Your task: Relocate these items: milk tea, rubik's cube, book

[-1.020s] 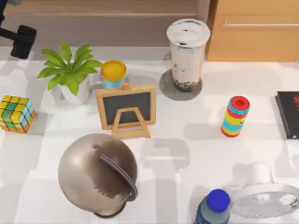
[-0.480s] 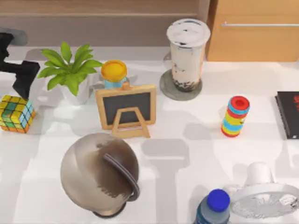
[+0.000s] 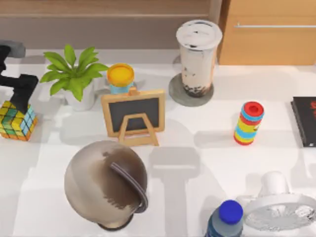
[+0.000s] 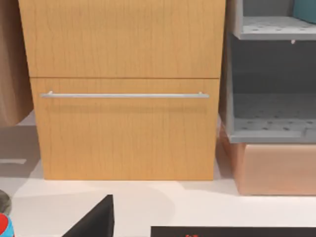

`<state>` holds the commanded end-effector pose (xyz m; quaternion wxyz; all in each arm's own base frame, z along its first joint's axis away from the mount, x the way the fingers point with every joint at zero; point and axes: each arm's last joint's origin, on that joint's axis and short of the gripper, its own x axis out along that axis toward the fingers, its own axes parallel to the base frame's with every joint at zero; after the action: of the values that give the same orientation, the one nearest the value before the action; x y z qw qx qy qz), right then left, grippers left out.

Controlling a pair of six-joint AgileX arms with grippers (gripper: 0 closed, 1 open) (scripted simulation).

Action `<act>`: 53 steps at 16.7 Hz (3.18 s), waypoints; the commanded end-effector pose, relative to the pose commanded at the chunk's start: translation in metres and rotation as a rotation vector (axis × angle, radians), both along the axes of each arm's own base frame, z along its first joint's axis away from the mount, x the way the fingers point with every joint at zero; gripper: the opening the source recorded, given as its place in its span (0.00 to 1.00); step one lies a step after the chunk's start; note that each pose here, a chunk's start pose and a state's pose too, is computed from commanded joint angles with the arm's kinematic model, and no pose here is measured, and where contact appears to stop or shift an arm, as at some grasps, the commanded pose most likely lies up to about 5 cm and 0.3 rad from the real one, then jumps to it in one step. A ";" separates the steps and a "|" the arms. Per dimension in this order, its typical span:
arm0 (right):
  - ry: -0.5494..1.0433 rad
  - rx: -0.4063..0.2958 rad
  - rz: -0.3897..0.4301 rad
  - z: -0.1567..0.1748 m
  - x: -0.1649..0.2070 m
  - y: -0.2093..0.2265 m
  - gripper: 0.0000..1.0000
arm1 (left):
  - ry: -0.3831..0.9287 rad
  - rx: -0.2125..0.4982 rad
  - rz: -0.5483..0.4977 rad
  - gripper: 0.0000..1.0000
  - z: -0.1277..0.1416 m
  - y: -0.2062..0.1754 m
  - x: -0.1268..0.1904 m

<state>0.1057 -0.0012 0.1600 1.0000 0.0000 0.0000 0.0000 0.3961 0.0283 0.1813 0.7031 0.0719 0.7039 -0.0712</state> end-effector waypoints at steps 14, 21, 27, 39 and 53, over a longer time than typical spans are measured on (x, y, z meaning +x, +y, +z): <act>0.000 0.000 0.000 0.000 0.000 0.000 1.00 | -0.001 -0.001 -0.001 0.62 -0.037 -0.013 0.003; 0.000 0.000 0.000 0.000 0.000 0.000 1.00 | -0.001 -0.001 -0.001 0.10 -0.037 -0.013 0.003; 0.000 0.000 0.000 0.000 0.000 0.000 1.00 | -0.001 -0.001 -0.001 0.00 -0.037 -0.013 0.003; 0.000 0.000 0.000 0.000 0.000 0.000 1.00 | -0.044 -0.004 -0.112 0.00 0.011 -0.017 -0.007; 0.000 0.000 0.000 0.000 0.000 0.000 1.00 | -0.055 0.030 0.009 0.00 0.008 -0.010 0.002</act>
<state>0.1057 -0.0012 0.1600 1.0000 0.0000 0.0000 0.0000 0.3980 0.0185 0.1896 0.7214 0.0815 0.6855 -0.0555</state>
